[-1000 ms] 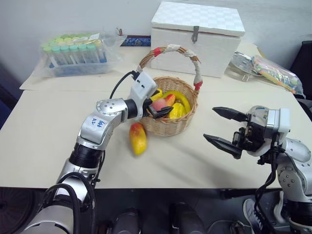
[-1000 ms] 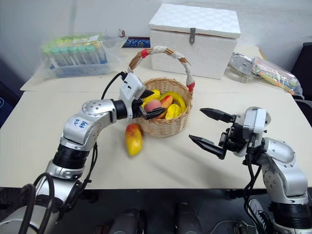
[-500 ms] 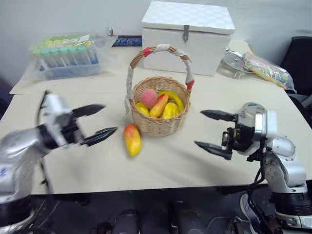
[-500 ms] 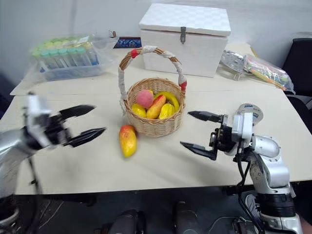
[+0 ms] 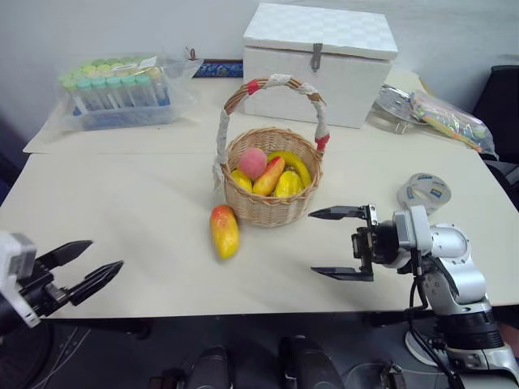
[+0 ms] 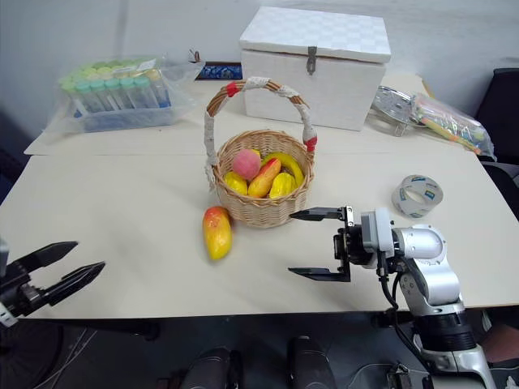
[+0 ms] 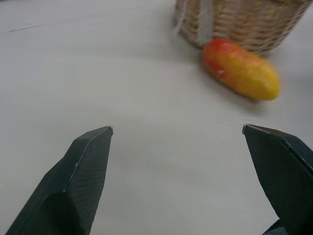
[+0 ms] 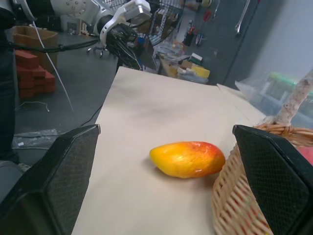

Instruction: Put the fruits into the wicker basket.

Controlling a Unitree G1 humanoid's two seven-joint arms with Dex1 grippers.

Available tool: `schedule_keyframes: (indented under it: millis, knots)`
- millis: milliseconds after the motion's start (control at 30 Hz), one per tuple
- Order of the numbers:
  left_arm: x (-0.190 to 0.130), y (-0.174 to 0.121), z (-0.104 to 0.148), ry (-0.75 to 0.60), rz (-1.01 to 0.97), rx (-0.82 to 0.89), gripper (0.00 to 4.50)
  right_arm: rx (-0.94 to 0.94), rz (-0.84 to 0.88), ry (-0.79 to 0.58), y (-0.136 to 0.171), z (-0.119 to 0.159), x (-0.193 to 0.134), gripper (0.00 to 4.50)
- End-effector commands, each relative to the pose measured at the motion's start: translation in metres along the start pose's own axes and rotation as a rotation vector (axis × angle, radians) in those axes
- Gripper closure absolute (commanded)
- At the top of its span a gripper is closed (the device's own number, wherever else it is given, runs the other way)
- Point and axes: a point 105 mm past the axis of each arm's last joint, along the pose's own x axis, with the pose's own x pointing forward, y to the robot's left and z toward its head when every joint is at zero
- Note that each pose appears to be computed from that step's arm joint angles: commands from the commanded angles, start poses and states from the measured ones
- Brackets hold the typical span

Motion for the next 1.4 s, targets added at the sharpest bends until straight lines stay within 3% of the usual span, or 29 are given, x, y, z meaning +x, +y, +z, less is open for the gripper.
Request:
schedule_keyframes:
  millis: [33,267,667,733,900,967,1067,1267,1400]
  knots:
    - [0.041,-0.017,0.007,0.01,-0.047,-0.121,0.03,-0.028,-0.022,-0.004,-0.007,0.01,0.003,0.0]
    - [0.104,-0.037,-0.006,0.16,-0.103,-0.373,0.03,-0.033,-0.011,0.042,-0.007,0.01,0.003,0.0]
    - [0.155,-0.063,-0.025,0.364,-0.227,-0.393,0.03,-0.025,-0.052,0.05,0.0,0.014,0.0,0.0]
    - [0.159,-0.062,-0.029,0.377,-0.23,-0.39,0.41,-0.025,-0.062,0.049,0.001,0.015,0.0,0.0]
    - [0.151,-0.059,-0.032,0.399,-0.258,-0.361,1.61,-0.032,-0.092,0.046,0.001,0.014,-0.002,0.0]
    - [0.148,-0.052,-0.03,0.376,-0.239,-0.353,1.87,-0.034,-0.126,0.037,-0.001,0.015,-0.005,0.0]
    - [0.138,-0.048,-0.013,0.291,-0.272,-0.326,1.95,-0.032,-0.138,0.044,0.0,0.014,-0.007,0.0]
    - [0.076,-0.07,0.034,0.181,-0.57,-0.107,1.95,-0.009,-0.243,0.021,-0.006,0.02,-0.018,0.0]
    - [0.07,-0.089,0.059,0.091,-0.701,0.004,1.95,0.025,-0.373,-0.039,-0.02,0.028,-0.026,0.0]
